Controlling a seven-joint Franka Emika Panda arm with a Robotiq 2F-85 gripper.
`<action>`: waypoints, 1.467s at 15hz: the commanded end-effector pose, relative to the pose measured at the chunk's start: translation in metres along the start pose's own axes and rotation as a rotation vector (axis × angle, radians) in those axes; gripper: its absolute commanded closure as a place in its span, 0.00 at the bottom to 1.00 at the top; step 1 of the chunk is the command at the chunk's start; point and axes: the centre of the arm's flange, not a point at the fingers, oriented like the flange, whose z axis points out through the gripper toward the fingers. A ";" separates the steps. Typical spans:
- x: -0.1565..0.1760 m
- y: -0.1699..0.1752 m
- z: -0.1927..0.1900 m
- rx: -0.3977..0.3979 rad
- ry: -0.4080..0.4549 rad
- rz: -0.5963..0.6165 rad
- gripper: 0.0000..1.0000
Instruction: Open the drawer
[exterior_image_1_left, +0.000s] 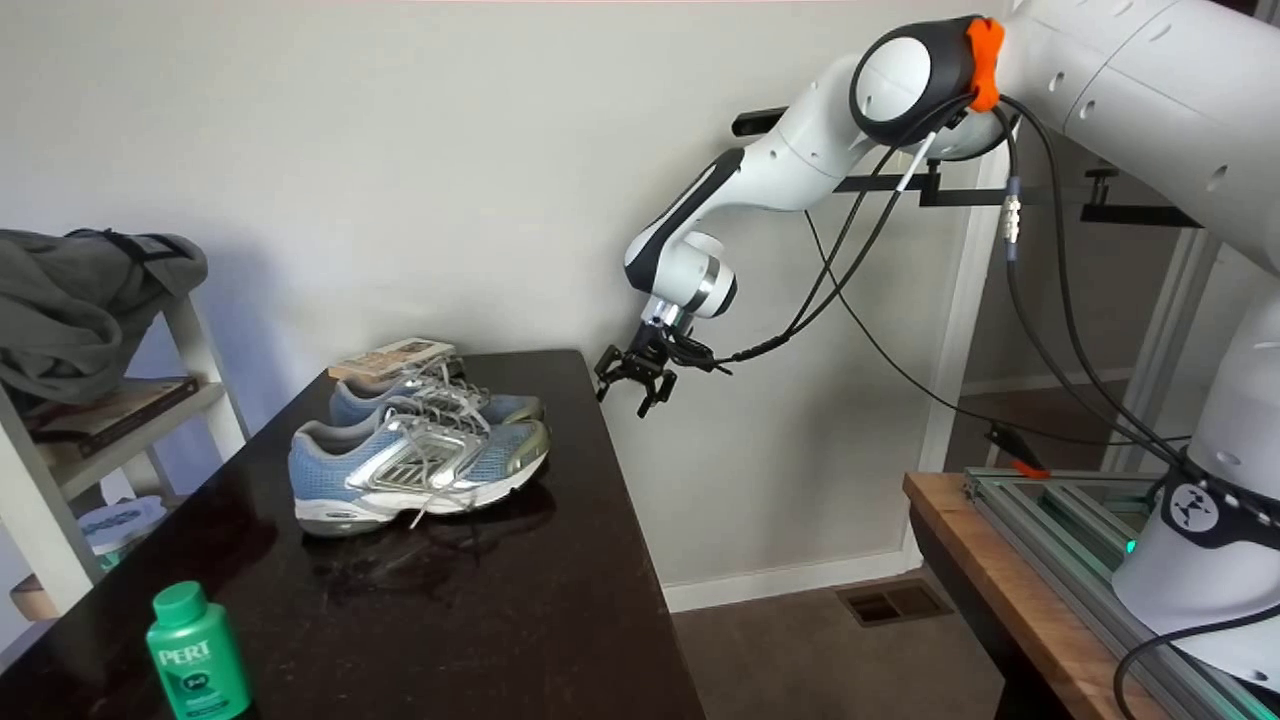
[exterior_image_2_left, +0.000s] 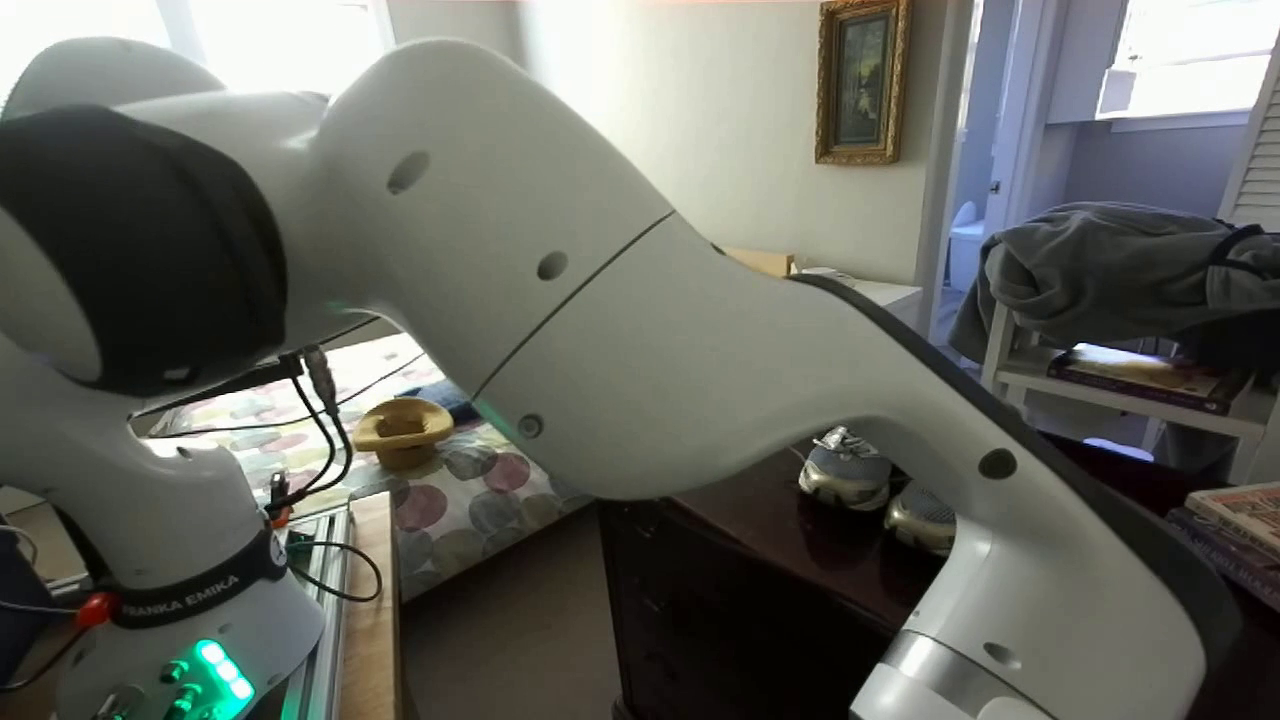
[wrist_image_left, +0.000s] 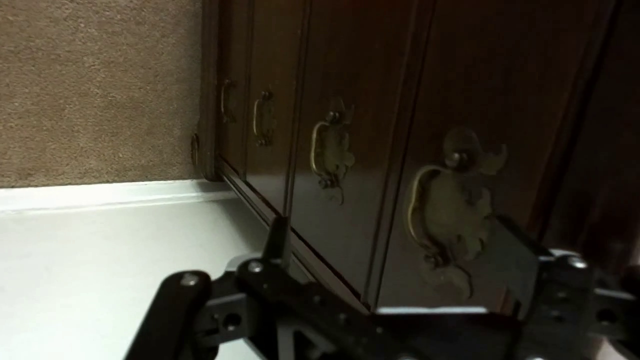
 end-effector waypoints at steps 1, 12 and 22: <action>0.012 0.008 0.006 0.064 0.016 0.039 0.00; 0.001 0.033 0.042 0.066 -0.021 0.073 0.00; 0.009 0.026 0.055 0.116 -0.041 0.082 0.00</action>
